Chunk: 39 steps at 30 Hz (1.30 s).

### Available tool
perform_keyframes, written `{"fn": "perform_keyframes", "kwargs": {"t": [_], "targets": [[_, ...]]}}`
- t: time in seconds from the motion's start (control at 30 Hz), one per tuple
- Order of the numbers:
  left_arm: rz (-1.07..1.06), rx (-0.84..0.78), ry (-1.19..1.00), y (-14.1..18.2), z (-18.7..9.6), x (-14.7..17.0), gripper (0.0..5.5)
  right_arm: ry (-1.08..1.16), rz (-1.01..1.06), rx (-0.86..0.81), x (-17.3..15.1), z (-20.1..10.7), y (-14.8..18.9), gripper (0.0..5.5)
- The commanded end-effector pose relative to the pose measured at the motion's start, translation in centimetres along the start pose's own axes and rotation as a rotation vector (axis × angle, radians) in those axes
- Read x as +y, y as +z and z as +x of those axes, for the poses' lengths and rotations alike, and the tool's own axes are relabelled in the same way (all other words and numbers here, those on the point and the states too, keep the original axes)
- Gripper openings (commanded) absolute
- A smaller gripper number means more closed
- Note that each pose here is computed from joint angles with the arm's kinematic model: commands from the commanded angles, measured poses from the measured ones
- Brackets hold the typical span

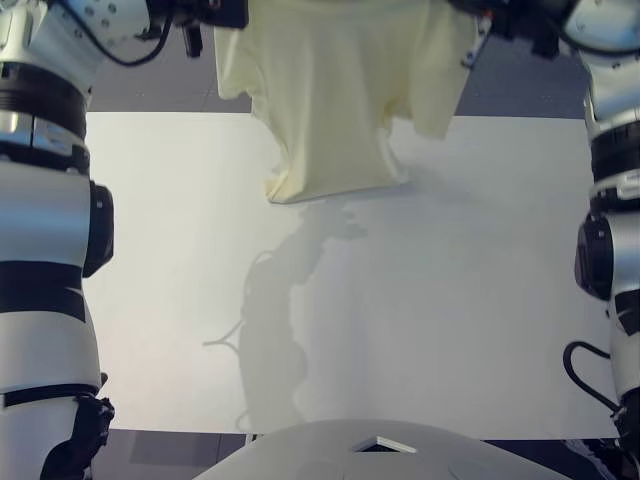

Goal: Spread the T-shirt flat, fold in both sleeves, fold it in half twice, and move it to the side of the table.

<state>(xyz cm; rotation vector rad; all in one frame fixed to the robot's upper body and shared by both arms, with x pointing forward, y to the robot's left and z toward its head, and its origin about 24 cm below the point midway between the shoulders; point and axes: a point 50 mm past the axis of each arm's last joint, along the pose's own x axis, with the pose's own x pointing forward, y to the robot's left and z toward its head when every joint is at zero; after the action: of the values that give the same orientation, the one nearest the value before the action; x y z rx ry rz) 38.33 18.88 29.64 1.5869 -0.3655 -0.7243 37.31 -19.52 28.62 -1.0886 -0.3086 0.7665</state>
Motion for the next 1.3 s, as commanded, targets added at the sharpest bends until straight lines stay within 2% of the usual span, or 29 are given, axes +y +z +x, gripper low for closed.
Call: {"fn": "perform_keyframes", "kwargs": {"t": [0.03, 0.2, 0.4, 0.7, 0.83, 0.87, 0.9, 1.0, 1.1, 1.2, 1.3], "targets": [[-0.089, -0.181, -0.272, 1.9, -4.8, -7.2, 0.02, 0.376, 0.129, -0.037, 5.0, -5.1, 1.4, 0.0], [-0.303, -0.33, -0.629, 7.8, -9.9, -12.9, 0.02, 0.751, 0.271, -0.031, 11.3, -8.4, 3.3, 0.0], [-0.463, -0.295, -0.981, 10.3, -13.4, -16.7, 0.02, 1.028, 0.337, 0.029, 18.1, -10.6, 3.6, 0.0], [-0.604, -0.251, -1.045, 13.4, -14.8, -21.3, 0.02, 1.139, 0.413, 0.088, 23.6, -12.9, 4.4, 0.0], [-0.61, -0.228, -0.988, 13.8, -14.7, -21.8, 0.02, 1.059, 0.448, 0.107, 23.9, -12.6, 4.5, 0.0], [-0.606, -0.228, -0.982, 13.8, -14.7, -21.8, 0.0, 1.041, 0.452, 0.104, 23.8, -12.5, 4.6, 0.33], [-0.612, -0.23, -0.973, 14.0, -14.7, -21.8, 0.0, 1.032, 0.454, 0.101, 23.7, -12.5, 4.8, 0.38], [-0.647, -0.254, -0.943, 14.5, -14.8, -21.4, 0.53, 1.02, 0.459, 0.09, 23.3, -12.5, 5.4, 0.85], [-0.746, -0.326, -0.895, 14.9, -14.6, -19.4, 0.98, 0.998, 0.488, 0.072, 21.8, -12.5, 5.9, 1.28], [-0.827, -0.378, -0.801, 14.0, -14.2, -16.5, 1.51, 0.917, 0.524, 0.065, 19.8, -11.7, 5.4, 1.78], [-0.889, -0.391, -0.604, 11.9, -12.9, -13.3, 1.99, 0.688, 0.516, 0.117, 17.3, -9.5, 3.3, 2.24]]}}
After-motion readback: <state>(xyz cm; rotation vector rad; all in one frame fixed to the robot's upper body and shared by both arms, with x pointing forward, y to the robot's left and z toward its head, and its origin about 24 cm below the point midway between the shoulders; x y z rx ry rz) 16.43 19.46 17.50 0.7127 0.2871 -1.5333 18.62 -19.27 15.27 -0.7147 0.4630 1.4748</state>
